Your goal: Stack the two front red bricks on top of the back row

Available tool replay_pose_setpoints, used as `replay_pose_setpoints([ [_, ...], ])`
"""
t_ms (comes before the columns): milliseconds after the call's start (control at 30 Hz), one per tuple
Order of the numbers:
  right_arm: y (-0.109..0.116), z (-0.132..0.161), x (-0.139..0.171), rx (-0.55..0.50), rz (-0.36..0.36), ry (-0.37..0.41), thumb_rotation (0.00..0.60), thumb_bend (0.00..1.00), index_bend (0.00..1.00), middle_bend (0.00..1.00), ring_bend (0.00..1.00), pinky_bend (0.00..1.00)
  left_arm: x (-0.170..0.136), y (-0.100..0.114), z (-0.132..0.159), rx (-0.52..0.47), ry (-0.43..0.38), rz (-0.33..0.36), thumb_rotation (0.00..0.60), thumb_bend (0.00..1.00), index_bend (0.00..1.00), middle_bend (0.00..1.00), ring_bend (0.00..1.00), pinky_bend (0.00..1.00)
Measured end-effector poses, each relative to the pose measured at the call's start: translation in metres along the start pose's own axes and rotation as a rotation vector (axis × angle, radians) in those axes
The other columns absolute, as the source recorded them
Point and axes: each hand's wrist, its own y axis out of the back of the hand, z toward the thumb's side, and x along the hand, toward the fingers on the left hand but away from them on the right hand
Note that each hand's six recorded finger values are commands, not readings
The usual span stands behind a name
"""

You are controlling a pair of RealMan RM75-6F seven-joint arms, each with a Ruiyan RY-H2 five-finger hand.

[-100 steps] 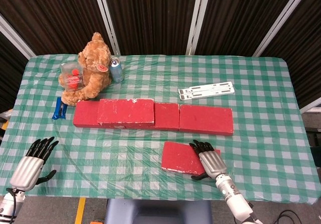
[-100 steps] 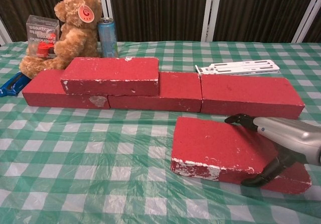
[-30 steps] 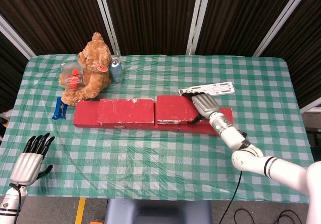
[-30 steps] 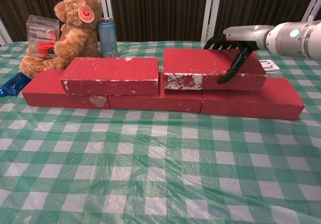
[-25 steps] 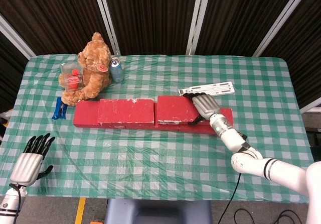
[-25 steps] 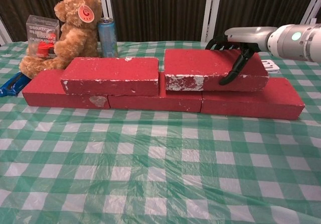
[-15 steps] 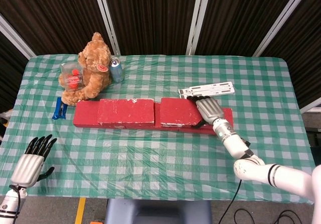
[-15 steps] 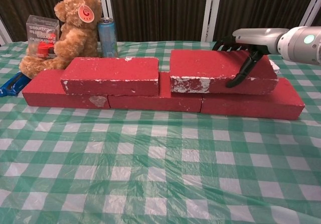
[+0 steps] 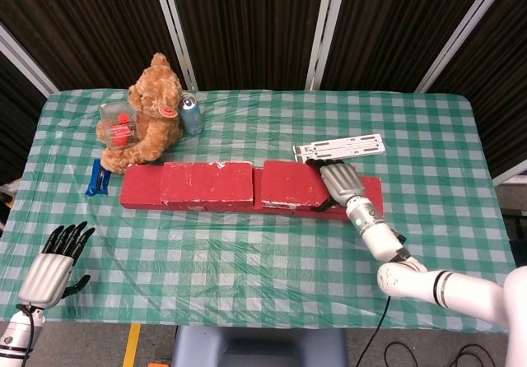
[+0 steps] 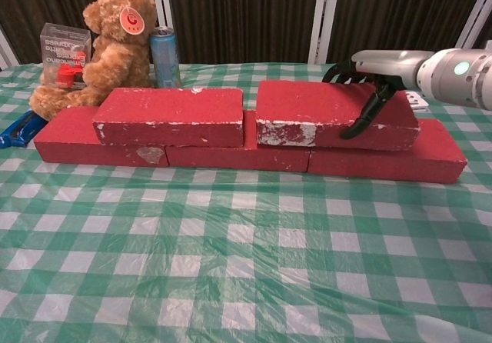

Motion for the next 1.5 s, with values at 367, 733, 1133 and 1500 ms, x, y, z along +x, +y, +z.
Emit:
replay_pose_setpoints([
  [367, -0.005, 0.006, -0.004, 0.000, 0.010, -0.006, 0.600, 0.16, 0.42, 0.42, 0.32, 0.32, 0.000, 0.000, -0.002, -0.003, 0.007, -0.006, 0.600, 0.25, 0.00, 0.00, 0.00, 0.06],
  [733, -0.008, 0.013, -0.008, -0.020, 0.000, 0.004, 0.600, 0.16, 0.29, 0.31, 0.24, 0.32, 0.000, -0.001, -0.001, -0.004, 0.007, -0.009, 0.600, 0.26, 0.00, 0.00, 0.00, 0.06],
  [1133, -0.011, 0.016, -0.010, -0.023, 0.009, 0.004, 0.600, 0.16, 0.20, 0.26, 0.21, 0.31, -0.001, -0.001, -0.001, -0.003, 0.007, -0.010, 0.600, 0.26, 0.00, 0.00, 0.00, 0.06],
  [1500, -0.011, 0.018, -0.012, -0.015, 0.012, -0.007, 0.600, 0.16, 0.04, 0.15, 0.15, 0.28, -0.001, 0.000, -0.002, -0.006, 0.008, -0.009, 0.600, 0.25, 0.00, 0.00, 0.00, 0.06],
])
